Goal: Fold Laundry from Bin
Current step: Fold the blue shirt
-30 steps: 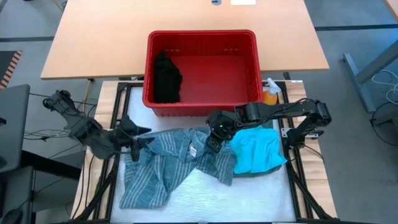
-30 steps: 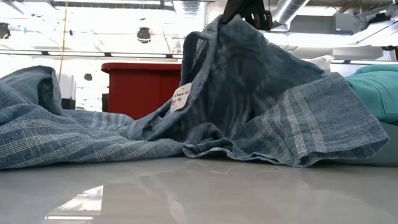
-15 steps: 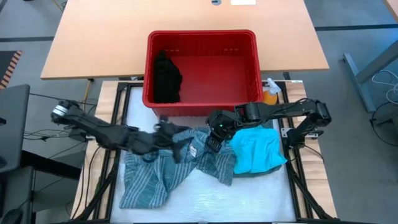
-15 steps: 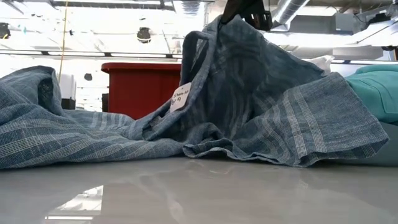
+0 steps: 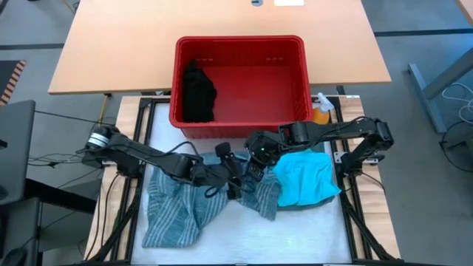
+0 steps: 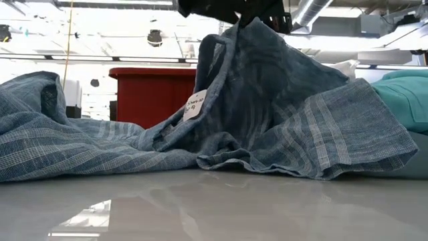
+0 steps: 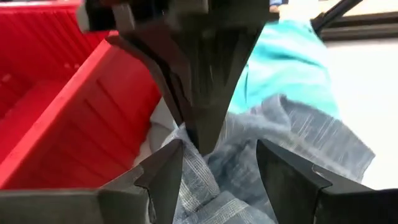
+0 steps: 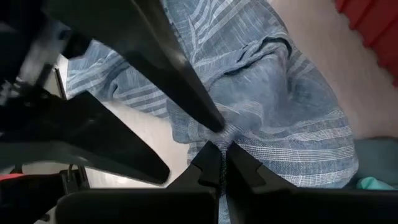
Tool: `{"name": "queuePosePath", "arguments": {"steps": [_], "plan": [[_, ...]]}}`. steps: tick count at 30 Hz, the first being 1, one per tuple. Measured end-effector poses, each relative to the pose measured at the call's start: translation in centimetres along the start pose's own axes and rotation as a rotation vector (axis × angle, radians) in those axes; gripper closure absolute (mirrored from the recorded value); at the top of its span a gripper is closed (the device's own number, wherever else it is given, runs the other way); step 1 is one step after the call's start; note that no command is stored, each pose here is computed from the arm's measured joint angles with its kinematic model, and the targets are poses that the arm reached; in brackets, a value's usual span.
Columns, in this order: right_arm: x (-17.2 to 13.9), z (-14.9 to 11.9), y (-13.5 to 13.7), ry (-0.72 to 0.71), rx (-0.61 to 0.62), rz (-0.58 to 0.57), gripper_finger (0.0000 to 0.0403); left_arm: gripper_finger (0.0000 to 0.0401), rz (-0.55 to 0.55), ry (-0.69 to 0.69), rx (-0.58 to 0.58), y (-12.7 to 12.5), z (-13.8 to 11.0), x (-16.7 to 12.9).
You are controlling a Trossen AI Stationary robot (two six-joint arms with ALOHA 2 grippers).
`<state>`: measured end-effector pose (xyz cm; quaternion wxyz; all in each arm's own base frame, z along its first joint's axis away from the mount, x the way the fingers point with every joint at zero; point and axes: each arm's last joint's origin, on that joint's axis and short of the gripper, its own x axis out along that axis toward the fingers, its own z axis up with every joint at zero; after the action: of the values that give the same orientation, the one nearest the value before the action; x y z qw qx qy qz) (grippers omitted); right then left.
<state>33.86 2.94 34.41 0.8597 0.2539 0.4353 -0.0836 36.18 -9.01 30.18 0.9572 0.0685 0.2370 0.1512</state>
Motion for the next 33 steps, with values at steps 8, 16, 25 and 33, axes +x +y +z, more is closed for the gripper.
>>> {"name": "queuePosePath", "arguments": {"steps": [8, 16, 25, 33], "plan": [[0.0, -0.1, 0.3, 0.012, -0.015, 0.032, 0.0374, 0.0207, 0.119, 0.044, 0.032, 0.4, -0.8, 0.7], [0.0, -0.2, 0.5, 0.022, -0.024, 0.053, 0.0374, 0.0207, 0.130, 0.045, 0.032, 0.5, -0.8, 0.7], [0.0, 0.1, 0.9, 0.000, -0.052, 0.100, 0.0374, 0.0216, 0.025, 0.061, -0.012, 0.9, -0.8, 1.3], [0.0, -0.2, 0.6, 0.031, -0.065, 0.086, 0.0374, 0.0361, 0.007, 0.099, -0.004, 0.5, -1.0, 0.8]]}}
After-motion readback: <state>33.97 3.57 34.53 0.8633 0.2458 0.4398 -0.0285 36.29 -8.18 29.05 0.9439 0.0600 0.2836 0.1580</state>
